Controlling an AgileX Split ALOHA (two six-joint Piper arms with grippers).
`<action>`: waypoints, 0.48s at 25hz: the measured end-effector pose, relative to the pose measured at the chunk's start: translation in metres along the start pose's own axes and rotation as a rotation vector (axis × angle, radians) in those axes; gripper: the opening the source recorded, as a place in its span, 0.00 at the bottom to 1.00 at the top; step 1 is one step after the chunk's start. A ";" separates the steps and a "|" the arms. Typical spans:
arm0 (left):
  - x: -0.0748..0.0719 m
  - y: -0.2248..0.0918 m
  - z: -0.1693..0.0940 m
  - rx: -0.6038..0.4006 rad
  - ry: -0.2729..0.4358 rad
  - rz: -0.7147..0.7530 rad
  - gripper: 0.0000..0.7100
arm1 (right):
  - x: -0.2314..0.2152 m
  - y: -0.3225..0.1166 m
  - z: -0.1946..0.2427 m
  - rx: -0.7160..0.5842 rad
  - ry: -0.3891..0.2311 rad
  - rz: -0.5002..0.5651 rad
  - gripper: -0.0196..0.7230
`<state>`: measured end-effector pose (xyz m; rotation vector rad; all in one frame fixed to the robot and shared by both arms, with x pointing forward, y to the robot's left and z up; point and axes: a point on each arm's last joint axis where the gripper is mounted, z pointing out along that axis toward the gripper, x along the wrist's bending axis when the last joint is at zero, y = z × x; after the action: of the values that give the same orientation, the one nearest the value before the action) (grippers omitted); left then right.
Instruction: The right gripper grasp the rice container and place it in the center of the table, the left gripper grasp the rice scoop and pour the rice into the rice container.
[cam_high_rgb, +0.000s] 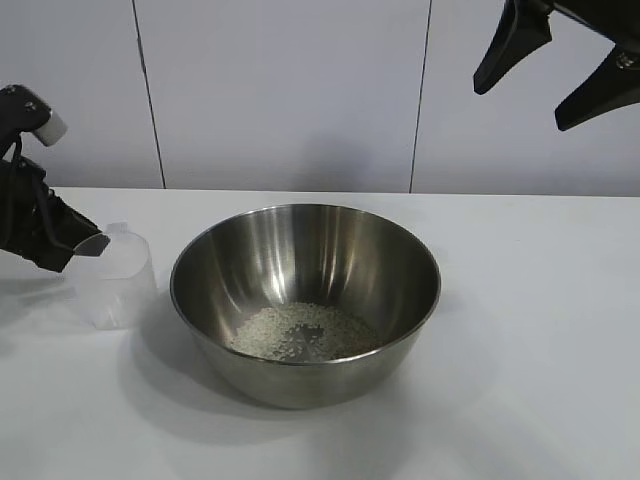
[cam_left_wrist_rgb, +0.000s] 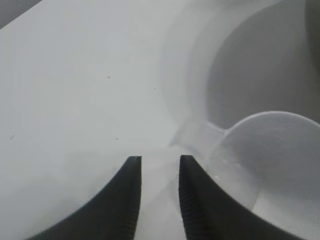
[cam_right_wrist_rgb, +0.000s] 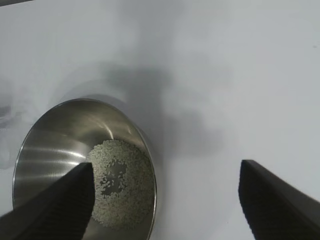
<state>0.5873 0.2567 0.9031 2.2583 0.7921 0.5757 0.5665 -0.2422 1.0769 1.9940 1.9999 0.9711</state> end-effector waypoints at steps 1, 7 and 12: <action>0.001 -0.001 0.000 0.006 0.006 -0.001 0.44 | 0.000 0.000 0.000 -0.001 0.000 0.000 0.76; 0.005 -0.006 0.000 0.066 0.057 -0.004 0.49 | 0.000 0.000 0.000 -0.001 0.000 0.000 0.76; 0.011 -0.003 -0.009 0.092 0.123 -0.062 0.49 | 0.000 0.000 0.000 -0.003 0.000 0.000 0.76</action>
<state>0.5886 0.2697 0.9085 2.2899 0.9648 0.6665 0.5667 -0.2423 1.0770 1.9925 1.9970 0.9731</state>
